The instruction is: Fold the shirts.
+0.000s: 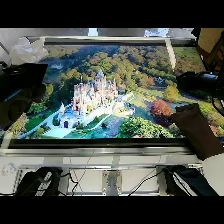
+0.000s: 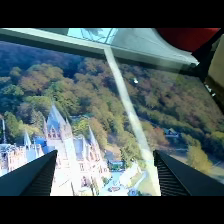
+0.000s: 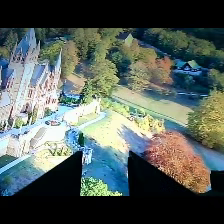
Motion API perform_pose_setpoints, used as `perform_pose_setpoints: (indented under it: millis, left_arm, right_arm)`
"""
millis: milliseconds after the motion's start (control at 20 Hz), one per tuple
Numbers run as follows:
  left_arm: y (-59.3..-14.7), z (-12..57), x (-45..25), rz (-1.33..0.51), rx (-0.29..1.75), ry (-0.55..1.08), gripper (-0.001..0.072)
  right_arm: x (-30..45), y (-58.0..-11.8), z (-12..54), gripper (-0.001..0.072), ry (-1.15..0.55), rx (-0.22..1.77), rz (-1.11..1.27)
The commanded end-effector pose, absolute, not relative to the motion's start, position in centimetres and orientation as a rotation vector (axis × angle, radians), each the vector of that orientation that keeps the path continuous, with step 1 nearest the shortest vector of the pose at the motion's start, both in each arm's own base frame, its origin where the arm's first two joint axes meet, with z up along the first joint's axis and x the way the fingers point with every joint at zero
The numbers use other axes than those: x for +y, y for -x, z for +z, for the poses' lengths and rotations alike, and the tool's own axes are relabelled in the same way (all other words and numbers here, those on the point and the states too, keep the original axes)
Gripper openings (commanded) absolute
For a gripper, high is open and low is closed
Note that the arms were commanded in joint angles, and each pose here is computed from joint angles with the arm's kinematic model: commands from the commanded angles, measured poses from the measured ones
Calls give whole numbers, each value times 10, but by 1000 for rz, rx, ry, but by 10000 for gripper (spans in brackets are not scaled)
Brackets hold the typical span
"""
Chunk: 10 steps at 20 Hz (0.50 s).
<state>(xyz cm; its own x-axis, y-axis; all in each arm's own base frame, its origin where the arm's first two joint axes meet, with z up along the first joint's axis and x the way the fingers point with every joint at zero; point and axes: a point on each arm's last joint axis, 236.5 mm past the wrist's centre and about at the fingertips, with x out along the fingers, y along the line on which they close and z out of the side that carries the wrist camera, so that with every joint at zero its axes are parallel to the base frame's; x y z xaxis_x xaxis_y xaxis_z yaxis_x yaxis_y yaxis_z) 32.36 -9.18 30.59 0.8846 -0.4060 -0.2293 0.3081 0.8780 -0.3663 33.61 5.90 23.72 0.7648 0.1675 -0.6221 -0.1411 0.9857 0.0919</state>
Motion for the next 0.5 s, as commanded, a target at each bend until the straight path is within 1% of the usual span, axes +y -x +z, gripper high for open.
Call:
perform_pose_setpoints:
  millis: [0, 300, 350, 400, 450]
  left_arm:
    - [-325, 315, -94, -388, 274, 361, 697]
    - [-338, 346, -73, -316, 124, 368, 688]
    - [-340, 343, -67, -291, 124, 331, 635]
    - [-343, 334, -56, -245, 141, 252, 434]
    - [-346, 323, -43, -190, 172, 151, 279]
  right_arm:
    - [63, -331, 233, 344, -51, 707, 182]
    - [60, -340, 243, 344, -44, 650, 168]
    - [61, -341, 242, 343, -48, 651, 173]
    - [61, -341, 242, 344, -49, 655, 174]
    - [61, -340, 239, 343, -48, 666, 174]
